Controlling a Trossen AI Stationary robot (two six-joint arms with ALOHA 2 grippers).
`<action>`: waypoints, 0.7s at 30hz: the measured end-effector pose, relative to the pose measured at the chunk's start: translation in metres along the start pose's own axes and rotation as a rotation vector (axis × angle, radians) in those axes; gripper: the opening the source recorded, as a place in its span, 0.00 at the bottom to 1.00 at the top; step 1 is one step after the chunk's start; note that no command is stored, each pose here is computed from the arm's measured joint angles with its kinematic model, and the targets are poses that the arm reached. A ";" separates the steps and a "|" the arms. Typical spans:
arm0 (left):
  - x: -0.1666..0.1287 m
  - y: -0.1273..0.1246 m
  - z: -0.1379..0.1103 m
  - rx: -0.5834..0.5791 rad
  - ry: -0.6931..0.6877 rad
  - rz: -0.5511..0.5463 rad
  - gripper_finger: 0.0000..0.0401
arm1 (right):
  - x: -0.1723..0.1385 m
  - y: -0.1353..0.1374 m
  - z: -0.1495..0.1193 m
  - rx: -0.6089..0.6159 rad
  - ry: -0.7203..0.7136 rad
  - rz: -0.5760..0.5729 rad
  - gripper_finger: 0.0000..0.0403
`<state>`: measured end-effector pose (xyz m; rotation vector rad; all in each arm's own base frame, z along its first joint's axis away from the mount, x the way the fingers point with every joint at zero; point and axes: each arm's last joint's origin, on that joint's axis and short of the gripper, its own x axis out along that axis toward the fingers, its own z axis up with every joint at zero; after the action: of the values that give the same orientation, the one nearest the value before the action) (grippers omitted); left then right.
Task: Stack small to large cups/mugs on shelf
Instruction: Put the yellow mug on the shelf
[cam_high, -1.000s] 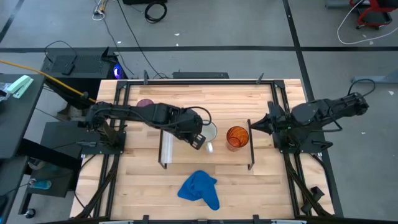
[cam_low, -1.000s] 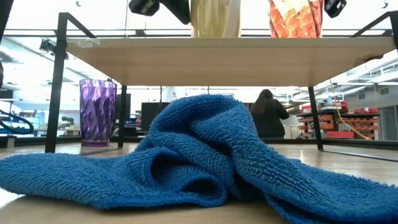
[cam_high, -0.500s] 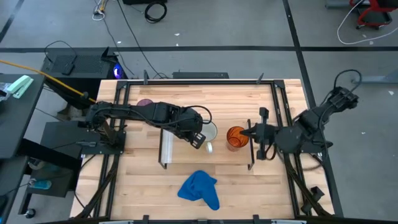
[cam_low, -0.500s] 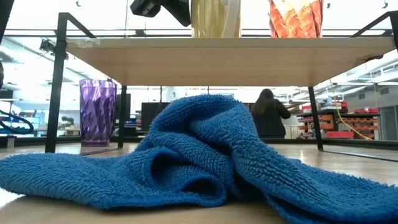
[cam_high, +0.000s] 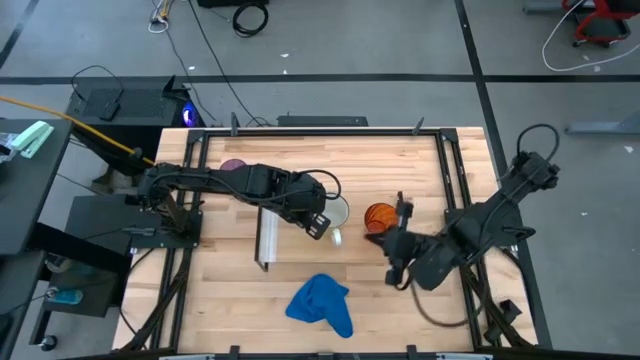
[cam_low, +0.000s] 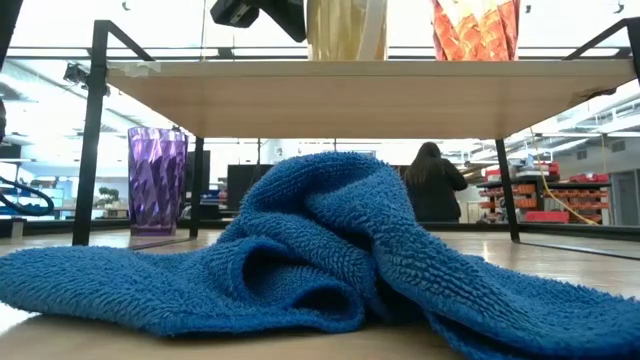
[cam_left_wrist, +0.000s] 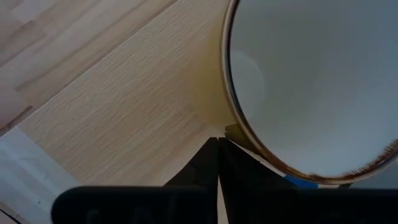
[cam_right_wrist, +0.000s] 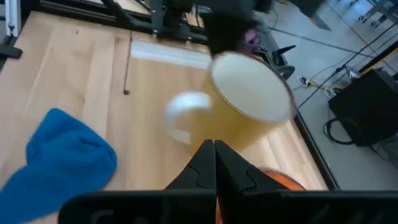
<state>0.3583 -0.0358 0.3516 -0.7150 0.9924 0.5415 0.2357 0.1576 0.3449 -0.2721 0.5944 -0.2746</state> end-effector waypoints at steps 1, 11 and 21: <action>0.000 0.000 0.000 0.000 0.000 0.000 0.05 | 0.003 0.005 0.004 0.000 0.000 0.000 0.00; 0.000 -0.001 -0.002 0.029 0.002 -0.002 0.04 | 0.041 0.045 0.012 -0.026 0.077 -0.026 0.00; -0.001 -0.005 -0.007 0.045 0.008 -0.010 0.06 | 0.058 0.040 0.011 0.038 0.110 -0.075 0.00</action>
<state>0.3573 -0.0448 0.3516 -0.6816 1.0048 0.5066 0.2953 0.1772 0.3112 -0.2445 0.6874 -0.3743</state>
